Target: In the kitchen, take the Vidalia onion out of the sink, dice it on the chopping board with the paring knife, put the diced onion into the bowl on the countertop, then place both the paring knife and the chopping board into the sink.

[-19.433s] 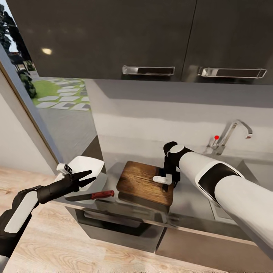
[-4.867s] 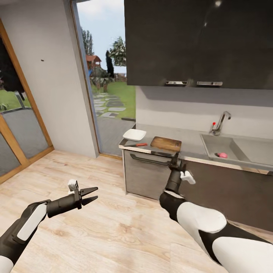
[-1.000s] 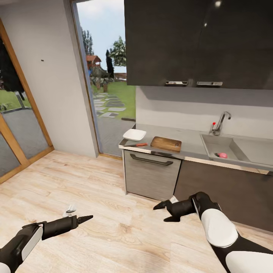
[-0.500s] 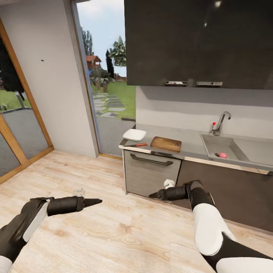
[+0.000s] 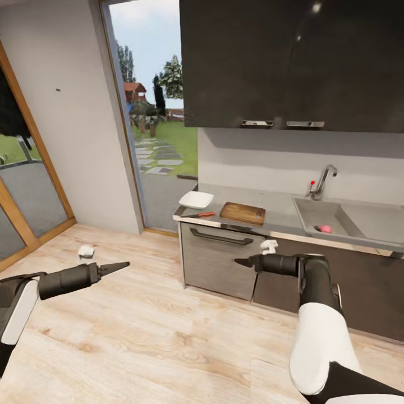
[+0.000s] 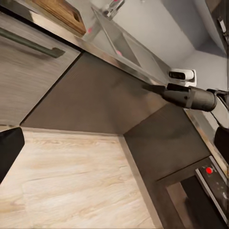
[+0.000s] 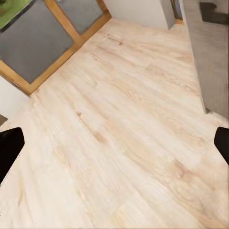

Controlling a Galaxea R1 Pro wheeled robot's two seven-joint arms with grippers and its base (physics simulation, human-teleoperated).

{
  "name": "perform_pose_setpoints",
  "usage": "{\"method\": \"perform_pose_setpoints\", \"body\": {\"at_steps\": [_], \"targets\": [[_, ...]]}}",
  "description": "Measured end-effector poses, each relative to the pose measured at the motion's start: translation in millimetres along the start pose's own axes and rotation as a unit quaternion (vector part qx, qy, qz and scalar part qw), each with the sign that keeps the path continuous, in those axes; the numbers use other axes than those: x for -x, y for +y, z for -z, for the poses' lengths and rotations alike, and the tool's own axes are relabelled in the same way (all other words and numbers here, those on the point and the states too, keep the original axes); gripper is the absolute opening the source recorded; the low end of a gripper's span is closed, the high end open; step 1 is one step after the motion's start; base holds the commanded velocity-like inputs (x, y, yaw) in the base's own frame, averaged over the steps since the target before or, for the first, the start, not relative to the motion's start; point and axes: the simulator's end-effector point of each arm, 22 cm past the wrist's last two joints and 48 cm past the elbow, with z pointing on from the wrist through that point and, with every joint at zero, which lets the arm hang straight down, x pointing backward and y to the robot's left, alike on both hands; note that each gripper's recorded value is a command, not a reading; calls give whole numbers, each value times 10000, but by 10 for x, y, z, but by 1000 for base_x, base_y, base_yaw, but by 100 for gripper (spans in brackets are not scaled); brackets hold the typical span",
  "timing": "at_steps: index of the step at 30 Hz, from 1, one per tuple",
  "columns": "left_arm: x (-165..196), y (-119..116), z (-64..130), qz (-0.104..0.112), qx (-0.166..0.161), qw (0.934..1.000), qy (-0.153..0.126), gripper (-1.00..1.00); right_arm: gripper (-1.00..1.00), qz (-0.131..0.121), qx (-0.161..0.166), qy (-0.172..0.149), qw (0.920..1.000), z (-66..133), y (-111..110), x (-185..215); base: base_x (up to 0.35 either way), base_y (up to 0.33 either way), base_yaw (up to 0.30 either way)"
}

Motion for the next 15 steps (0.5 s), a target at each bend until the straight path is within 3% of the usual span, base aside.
{"method": "perform_pose_setpoints", "body": {"at_steps": [6, 10, 15], "targets": [[21, -8, 28, 33, 6, 10000, -30, 100, 100, -456, -328, -352, 9978, 309, -126, 227, 0, 0, -233], [32, -56, 20, -37, -36, 10000, -35, 100, 100, -477, -461, -419, 9969, 429, -182, 285, 0, 0, -243], [54, -132, 15, -186, -72, 9998, -27, 100, 100, -422, -458, -348, 9975, 404, -138, 246, 0, 0, -255]]}}
